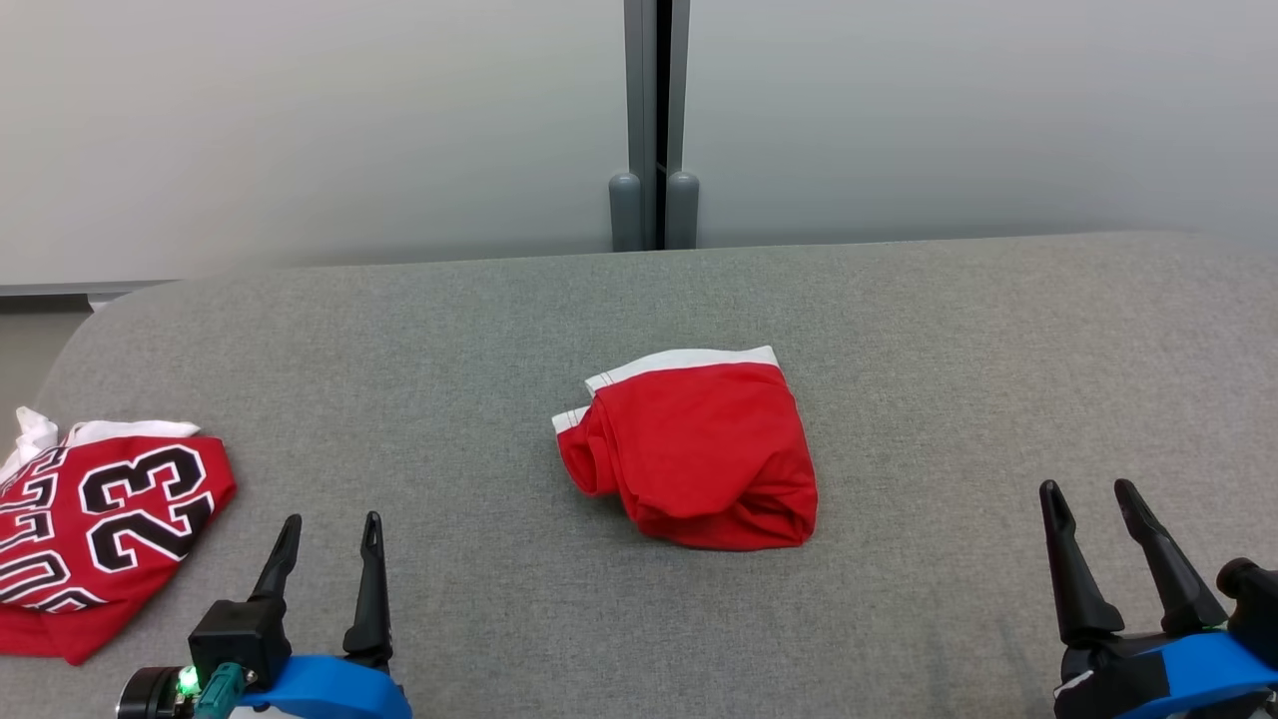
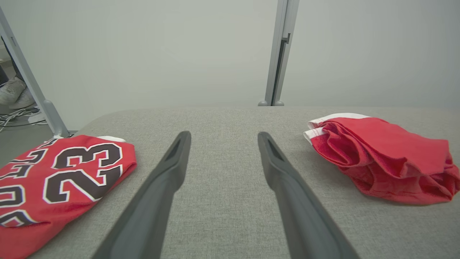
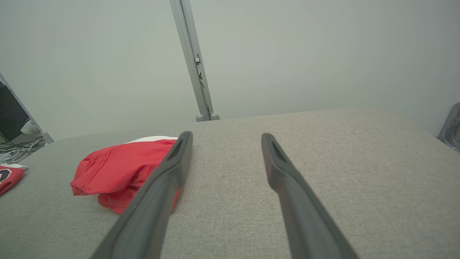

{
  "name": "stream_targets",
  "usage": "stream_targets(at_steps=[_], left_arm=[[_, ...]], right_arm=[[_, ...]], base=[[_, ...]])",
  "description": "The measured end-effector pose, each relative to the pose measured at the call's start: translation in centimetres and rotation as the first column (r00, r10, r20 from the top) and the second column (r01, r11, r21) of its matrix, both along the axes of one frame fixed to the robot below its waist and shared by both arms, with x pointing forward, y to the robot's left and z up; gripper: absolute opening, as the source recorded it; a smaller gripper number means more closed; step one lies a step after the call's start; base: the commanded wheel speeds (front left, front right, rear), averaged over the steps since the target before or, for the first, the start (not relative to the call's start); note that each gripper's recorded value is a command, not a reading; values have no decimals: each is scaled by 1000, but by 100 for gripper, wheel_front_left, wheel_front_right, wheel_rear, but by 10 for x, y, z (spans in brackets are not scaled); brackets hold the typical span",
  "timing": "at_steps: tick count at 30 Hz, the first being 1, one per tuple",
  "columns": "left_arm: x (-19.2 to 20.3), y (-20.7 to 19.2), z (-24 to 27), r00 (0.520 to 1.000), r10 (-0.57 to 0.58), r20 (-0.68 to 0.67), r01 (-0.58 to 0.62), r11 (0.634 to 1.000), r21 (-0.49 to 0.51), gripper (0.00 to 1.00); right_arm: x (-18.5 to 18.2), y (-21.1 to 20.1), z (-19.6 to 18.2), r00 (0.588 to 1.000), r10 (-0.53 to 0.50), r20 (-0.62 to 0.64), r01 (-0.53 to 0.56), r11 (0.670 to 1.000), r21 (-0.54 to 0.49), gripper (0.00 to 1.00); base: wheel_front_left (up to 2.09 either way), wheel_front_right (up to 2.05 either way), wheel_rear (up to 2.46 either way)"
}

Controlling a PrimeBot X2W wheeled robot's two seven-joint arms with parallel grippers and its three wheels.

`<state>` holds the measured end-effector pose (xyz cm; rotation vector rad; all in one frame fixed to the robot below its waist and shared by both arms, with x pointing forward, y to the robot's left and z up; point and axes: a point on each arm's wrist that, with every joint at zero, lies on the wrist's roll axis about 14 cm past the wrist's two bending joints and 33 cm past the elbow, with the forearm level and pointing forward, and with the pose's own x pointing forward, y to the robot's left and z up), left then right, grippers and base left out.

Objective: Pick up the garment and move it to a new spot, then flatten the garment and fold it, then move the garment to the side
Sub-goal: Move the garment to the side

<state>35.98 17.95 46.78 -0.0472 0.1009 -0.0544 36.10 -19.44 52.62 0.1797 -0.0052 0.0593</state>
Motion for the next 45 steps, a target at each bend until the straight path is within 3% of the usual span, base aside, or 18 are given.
stream_targets(at_steps=[8, 18, 27, 35, 36, 37, 39, 45], left_arm=[[13, -2, 5, 1000, -2, 24, 2, 1000, 1, 100], [60, -10, 12, 996, -25, 86, 25, 1000, -4, 100], [74, 3, -11, 999, 25, 44, -25, 1000, -3, 100], [74, 10, -12, 998, 51, 41, -51, 999, -3, 100], [74, 10, -10, 998, 51, 46, -51, 999, -4, 100], [75, 9, -9, 998, 50, 50, -50, 999, -6, 100], [76, 8, -7, 997, 47, 56, -47, 999, -4, 100], [80, 0, -4, 997, 27, 70, -26, 1000, -12, 100]], right_arm=[[10, 0, -7, 1000, 8, -25, -8, 1000, -10, 100], [75, 39, -45, 982, 147, -115, -149, 989, -1, 100], [119, 86, -110, 934, 269, -234, -264, 963, 51, 100], [106, 116, -153, 855, 351, -382, -336, 936, 107, 100], [104, 117, -154, 850, 355, -390, -339, 934, 111, 51], [102, 117, -156, 845, 357, -399, -340, 933, 114, 42], [101, 116, -155, 844, 358, -399, -341, 933, 116, 0], [99, 103, -147, 868, 329, -371, -309, 944, 115, 0]], base=[[0, 0, 0], [0, 0, 0], [0, 0, 0], [0, 0, 0], [0, 0, 0], [0, 0, 0], [0, 0, 0], [0, 0, 0]])
